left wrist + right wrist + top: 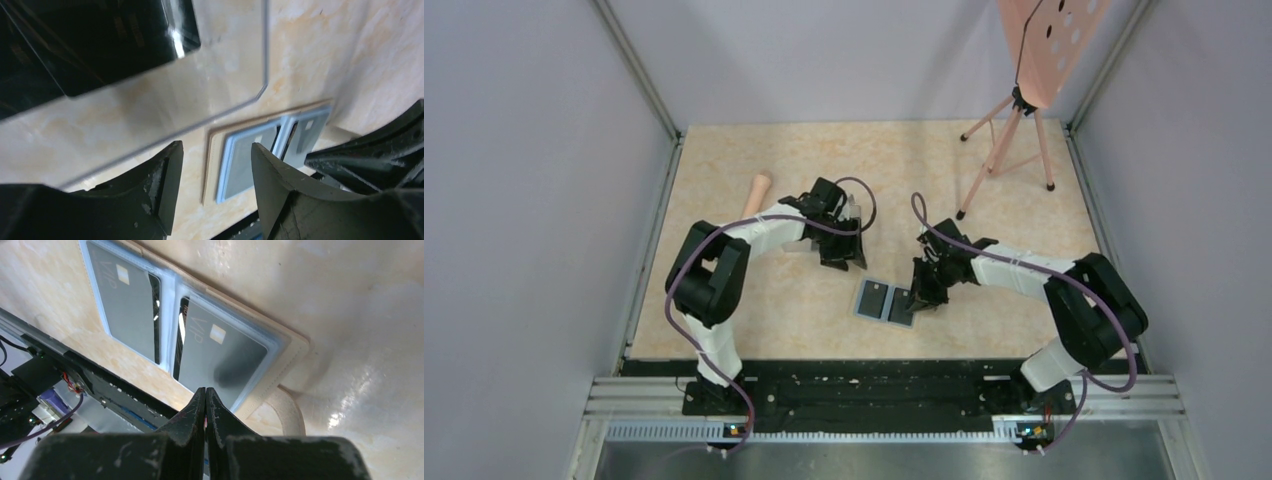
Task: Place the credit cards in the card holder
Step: Close the card holder at the center of the board.
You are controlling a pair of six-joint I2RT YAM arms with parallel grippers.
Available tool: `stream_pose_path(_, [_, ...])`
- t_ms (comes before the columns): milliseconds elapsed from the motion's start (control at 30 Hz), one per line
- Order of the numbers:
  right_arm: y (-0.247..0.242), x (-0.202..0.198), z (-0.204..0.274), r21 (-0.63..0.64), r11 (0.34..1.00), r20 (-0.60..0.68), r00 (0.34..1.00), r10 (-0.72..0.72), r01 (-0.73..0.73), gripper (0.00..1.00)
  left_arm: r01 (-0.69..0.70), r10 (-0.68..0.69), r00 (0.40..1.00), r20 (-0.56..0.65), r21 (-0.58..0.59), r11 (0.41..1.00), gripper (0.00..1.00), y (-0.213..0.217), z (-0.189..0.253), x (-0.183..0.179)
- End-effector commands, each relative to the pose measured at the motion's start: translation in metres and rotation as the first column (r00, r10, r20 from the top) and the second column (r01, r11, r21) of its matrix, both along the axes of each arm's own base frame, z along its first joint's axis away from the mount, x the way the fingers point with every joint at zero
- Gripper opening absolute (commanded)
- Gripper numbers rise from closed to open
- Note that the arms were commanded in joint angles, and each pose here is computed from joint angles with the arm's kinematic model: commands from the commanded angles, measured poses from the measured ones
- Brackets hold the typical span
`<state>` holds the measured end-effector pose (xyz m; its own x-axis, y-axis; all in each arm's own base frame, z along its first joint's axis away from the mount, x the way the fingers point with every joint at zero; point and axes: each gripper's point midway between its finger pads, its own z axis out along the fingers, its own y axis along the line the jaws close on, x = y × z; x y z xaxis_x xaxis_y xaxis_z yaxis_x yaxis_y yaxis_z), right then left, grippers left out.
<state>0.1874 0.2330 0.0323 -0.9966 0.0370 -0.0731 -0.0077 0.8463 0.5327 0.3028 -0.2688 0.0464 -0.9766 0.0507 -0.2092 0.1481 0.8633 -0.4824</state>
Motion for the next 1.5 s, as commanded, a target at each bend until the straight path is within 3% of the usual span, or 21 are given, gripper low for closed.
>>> stream_pose_path(0, [0.018,0.013,0.008,0.043,0.999,0.045,0.999,0.027,-0.029,0.00,-0.037,0.030,0.997,-0.072,-0.093,0.995,0.58,-0.001,0.005,-0.032])
stream_pose_path(333, [0.009,0.001,-0.014,0.000,1.000,0.005,1.000,0.026,-0.026,0.00,-0.052,0.039,0.987,-0.153,-0.087,0.995,0.58,-0.001,-0.015,-0.073])
stream_pose_path(567, [0.006,-0.004,-0.024,-0.002,1.000,-0.016,1.000,0.017,-0.017,0.00,-0.024,-0.020,0.982,-0.186,-0.232,0.972,0.55,-0.027,0.006,-0.080])
stream_pose_path(767, [0.006,-0.006,-0.026,-0.004,1.000,-0.021,1.000,0.017,-0.017,0.00,0.012,-0.047,0.994,-0.101,-0.319,0.948,0.52,-0.036,0.044,-0.074])
stream_pose_path(933, [0.006,-0.006,-0.027,-0.004,1.000,-0.024,1.000,0.021,-0.021,0.00,0.033,-0.088,0.989,-0.119,-0.400,0.916,0.49,-0.049,0.056,-0.078])
stream_pose_path(1133, [0.006,-0.006,-0.027,-0.003,1.000,-0.023,0.999,0.023,-0.023,0.00,0.058,-0.108,0.986,-0.129,-0.343,0.938,0.45,-0.053,0.043,-0.085])
stream_pose_path(1267, [0.008,-0.005,-0.024,0.005,1.000,-0.021,0.999,0.026,-0.026,0.00,0.082,-0.108,0.988,-0.110,-0.221,0.972,0.35,-0.045,0.029,-0.086])
stream_pose_path(1333, [0.008,-0.004,-0.022,0.006,1.000,-0.016,0.999,0.029,-0.029,0.00,0.081,-0.105,0.989,-0.105,-0.208,0.975,0.23,-0.044,0.029,-0.087])
stream_pose_path(1400, [0.009,-0.003,-0.020,0.007,1.000,-0.014,0.999,0.031,-0.031,0.00,0.074,-0.092,0.992,-0.089,-0.190,0.979,0.02,-0.040,0.030,-0.085])
stream_pose_path(1467, [0.010,-0.001,-0.017,0.009,0.999,-0.008,0.999,0.033,-0.033,0.00,0.066,-0.078,0.995,-0.067,-0.162,0.985,0.00,-0.035,0.033,-0.083])
